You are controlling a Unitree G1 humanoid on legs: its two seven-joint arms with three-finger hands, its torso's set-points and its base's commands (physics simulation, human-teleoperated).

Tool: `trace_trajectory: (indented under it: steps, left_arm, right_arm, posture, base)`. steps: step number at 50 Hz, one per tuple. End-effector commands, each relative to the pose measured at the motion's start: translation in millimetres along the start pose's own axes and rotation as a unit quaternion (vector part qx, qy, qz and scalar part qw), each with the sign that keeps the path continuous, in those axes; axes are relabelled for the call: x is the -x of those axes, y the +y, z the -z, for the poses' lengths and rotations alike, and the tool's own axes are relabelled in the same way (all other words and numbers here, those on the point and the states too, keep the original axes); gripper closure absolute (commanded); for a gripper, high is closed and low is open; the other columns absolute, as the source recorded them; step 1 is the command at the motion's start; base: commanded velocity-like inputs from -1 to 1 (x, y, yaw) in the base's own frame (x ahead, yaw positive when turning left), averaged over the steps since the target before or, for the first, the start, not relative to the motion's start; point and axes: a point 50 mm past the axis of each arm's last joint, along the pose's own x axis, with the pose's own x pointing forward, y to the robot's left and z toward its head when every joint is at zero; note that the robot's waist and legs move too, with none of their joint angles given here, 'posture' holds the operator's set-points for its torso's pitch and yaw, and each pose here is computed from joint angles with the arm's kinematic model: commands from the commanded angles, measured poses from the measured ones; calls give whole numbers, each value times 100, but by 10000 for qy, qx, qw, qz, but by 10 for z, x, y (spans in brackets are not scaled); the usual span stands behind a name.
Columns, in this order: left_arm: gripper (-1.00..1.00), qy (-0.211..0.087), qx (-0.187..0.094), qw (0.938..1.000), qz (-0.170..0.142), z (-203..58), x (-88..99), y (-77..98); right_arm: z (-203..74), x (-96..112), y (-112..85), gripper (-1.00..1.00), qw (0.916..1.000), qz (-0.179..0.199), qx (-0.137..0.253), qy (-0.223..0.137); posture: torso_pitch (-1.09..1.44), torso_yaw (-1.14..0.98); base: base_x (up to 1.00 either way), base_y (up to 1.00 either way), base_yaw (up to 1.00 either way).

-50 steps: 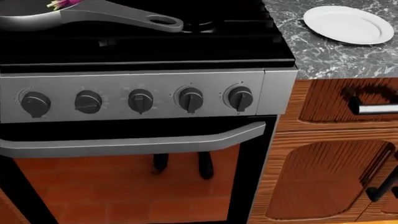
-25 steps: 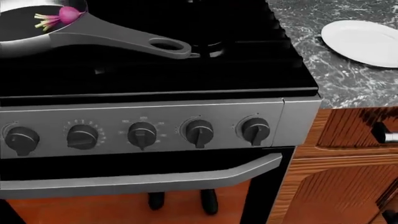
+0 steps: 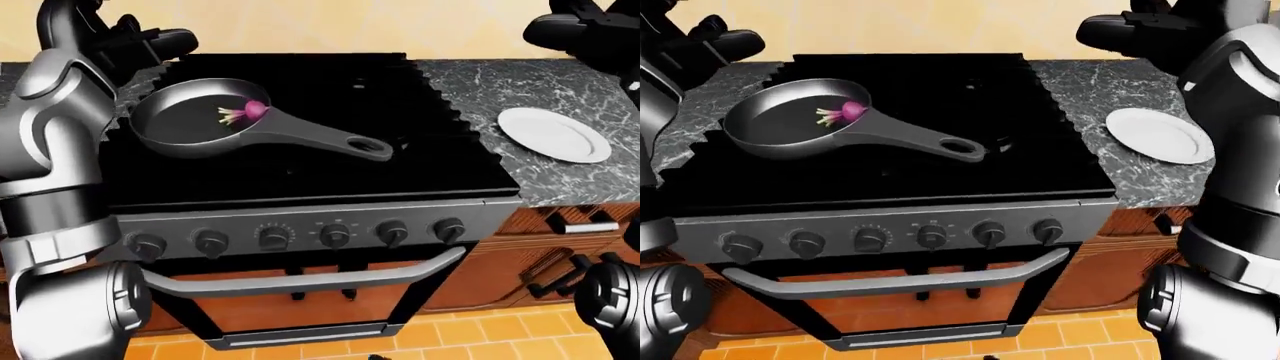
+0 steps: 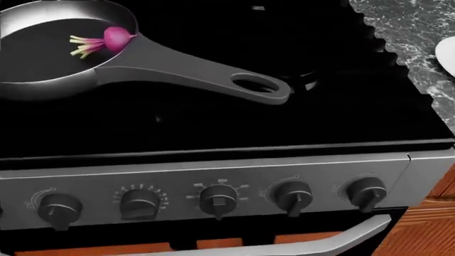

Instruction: Pick the beet from the pan and place it on the plate.

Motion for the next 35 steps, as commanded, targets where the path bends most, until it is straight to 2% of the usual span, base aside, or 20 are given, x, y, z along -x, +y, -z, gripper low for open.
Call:
trace_trajectory:
  steps: [1,35]
  left_arm:
    - [-100,-426,26,9990,115,-203,22,-47]
    - [-100,-427,23,9990,122,-209,29,-53]
  right_arm:
    - [-215,46,-10,-100,9986,26,22,-521]
    - [-246,49,-8,-100,9983,36,0,-583]
  posture:
    - [0,0]
    - [0,0]
  base:
    - [0,0,0]
    - [0,1,0]
